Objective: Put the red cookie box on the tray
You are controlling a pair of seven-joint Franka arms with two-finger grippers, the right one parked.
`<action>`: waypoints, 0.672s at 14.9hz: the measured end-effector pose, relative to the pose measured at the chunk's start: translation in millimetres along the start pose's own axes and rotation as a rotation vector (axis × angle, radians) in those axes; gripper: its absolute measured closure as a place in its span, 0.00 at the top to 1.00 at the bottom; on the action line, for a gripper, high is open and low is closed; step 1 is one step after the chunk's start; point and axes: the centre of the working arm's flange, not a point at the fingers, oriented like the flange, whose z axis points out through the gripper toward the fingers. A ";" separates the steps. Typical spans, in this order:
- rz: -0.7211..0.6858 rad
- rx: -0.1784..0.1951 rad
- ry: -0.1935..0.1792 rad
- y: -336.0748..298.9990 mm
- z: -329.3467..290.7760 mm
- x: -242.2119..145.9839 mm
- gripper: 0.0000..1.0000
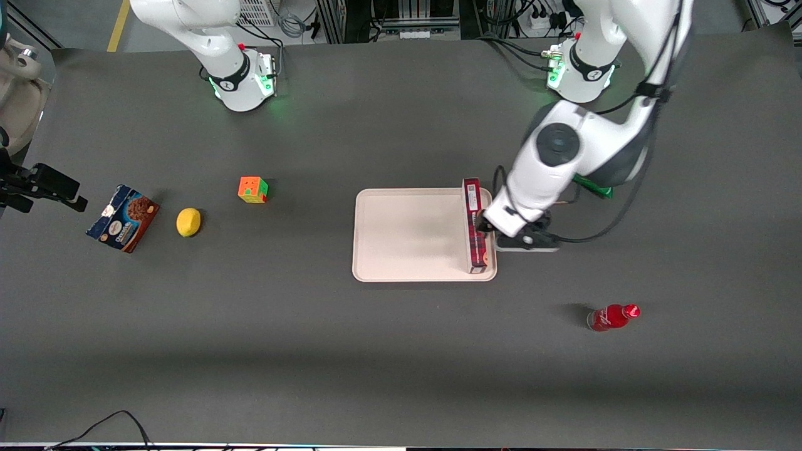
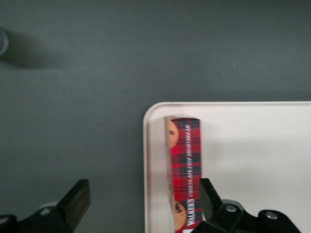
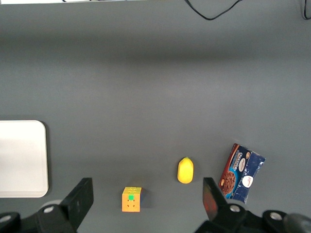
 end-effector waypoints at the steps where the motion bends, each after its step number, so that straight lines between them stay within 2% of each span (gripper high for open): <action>1: -0.005 -0.013 -0.013 -21.5 -10.0 10.3 1.00; 3: 0.023 -0.014 -0.029 -74.2 -28.8 28.3 1.00; 5: 0.071 0.008 -0.041 -135.2 -50.8 41.7 1.00; 7: 0.075 0.027 -0.080 -189.6 -78.8 47.8 1.00; 10: 0.045 0.035 -0.134 -227.4 -142.0 47.3 1.00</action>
